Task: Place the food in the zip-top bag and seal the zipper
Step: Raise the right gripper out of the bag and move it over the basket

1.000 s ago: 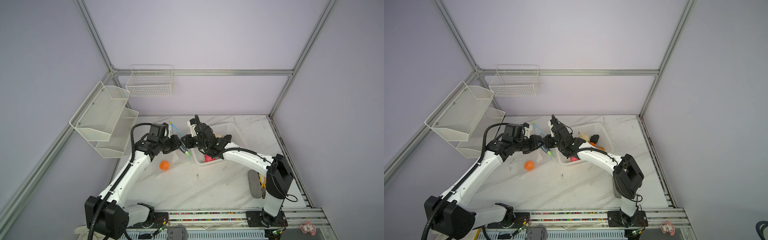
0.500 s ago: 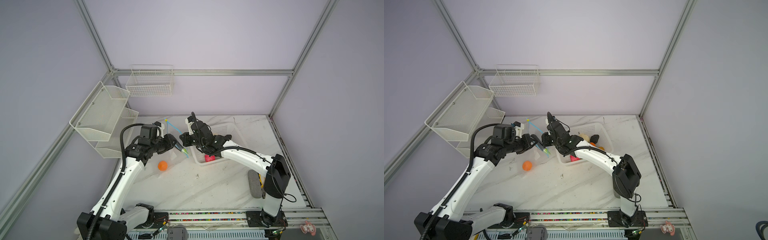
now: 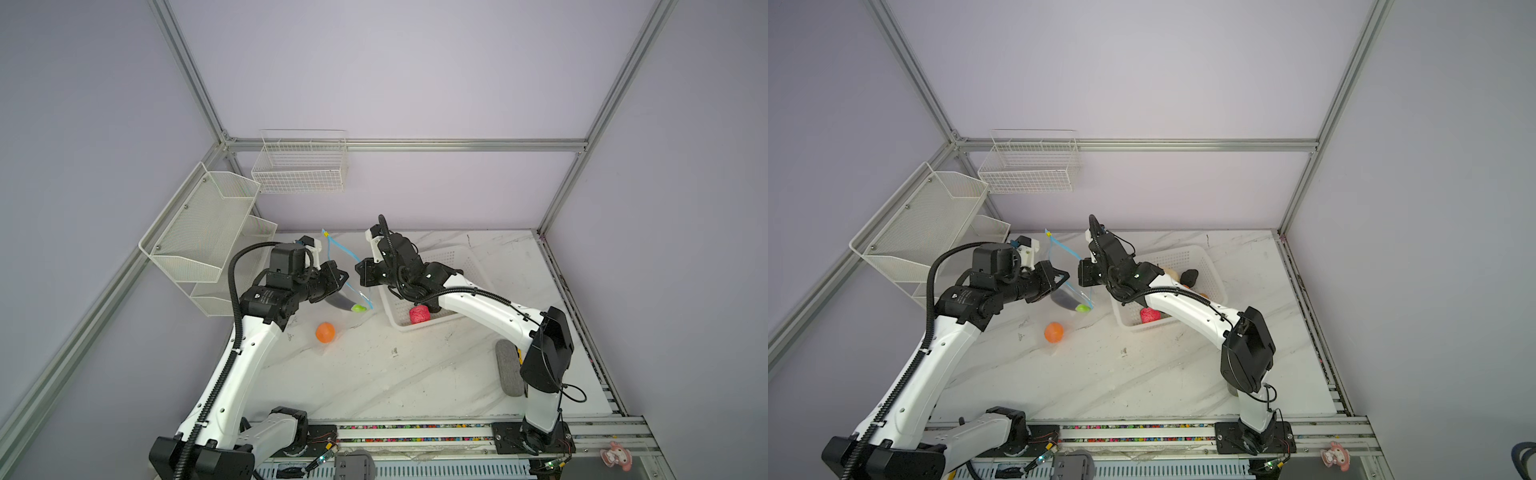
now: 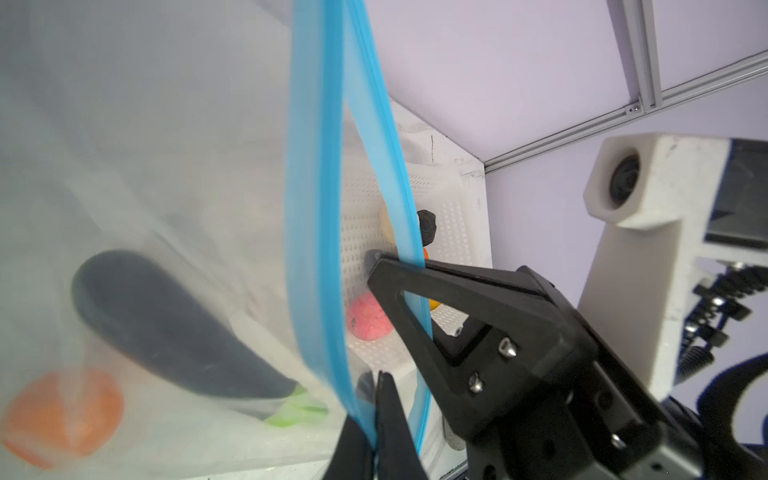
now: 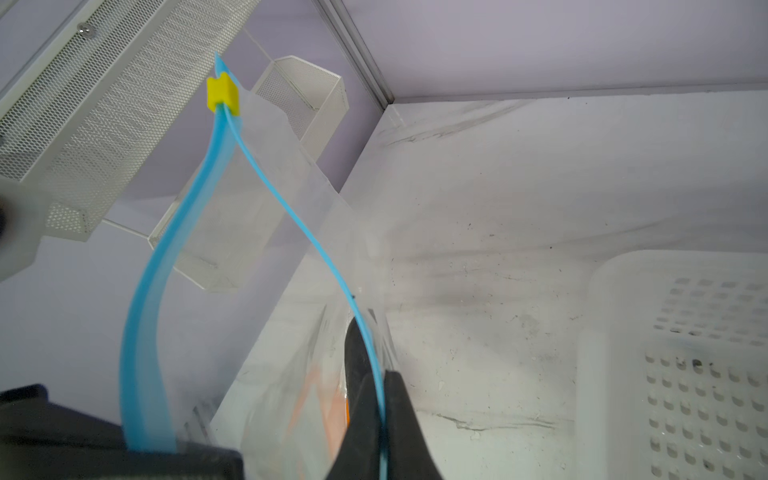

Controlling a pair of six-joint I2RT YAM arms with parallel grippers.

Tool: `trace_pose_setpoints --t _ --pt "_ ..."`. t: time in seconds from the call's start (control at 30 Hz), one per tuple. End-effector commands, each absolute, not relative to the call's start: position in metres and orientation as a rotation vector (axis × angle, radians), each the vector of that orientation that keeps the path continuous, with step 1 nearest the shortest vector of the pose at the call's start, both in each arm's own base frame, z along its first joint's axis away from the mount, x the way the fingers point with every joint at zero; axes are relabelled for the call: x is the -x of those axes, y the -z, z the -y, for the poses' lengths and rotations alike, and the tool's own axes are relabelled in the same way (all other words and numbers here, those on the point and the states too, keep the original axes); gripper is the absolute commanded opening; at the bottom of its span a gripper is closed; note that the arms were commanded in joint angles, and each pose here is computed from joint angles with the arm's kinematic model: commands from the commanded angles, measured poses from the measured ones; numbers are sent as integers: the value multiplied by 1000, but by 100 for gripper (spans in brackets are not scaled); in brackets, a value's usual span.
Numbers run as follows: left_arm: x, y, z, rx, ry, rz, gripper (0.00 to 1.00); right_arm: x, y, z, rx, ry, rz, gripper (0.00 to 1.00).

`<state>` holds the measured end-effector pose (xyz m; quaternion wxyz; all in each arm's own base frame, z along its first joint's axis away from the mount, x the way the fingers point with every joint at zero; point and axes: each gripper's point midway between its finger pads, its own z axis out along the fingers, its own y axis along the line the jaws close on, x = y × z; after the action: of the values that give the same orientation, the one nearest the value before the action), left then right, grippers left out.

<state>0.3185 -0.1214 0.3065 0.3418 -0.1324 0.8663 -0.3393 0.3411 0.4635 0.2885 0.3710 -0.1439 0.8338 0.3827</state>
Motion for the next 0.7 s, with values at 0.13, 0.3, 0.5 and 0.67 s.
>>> trace_pose_setpoints --t 0.13,0.3,0.5,0.67 --pt "-322 -345 113 325 899 -2155 0 -330 -292 -475 414 -1029 -2152 8" --pt "-323 -339 112 331 896 -2164 0 -326 -272 -472 399 -1035 -2192 8" --pt "-322 -303 125 328 973 -2244 0 -322 -257 -462 393 -1007 -2208 23" --pt "-323 -279 129 321 989 -2301 0 -333 -254 -438 382 -946 -2217 40"
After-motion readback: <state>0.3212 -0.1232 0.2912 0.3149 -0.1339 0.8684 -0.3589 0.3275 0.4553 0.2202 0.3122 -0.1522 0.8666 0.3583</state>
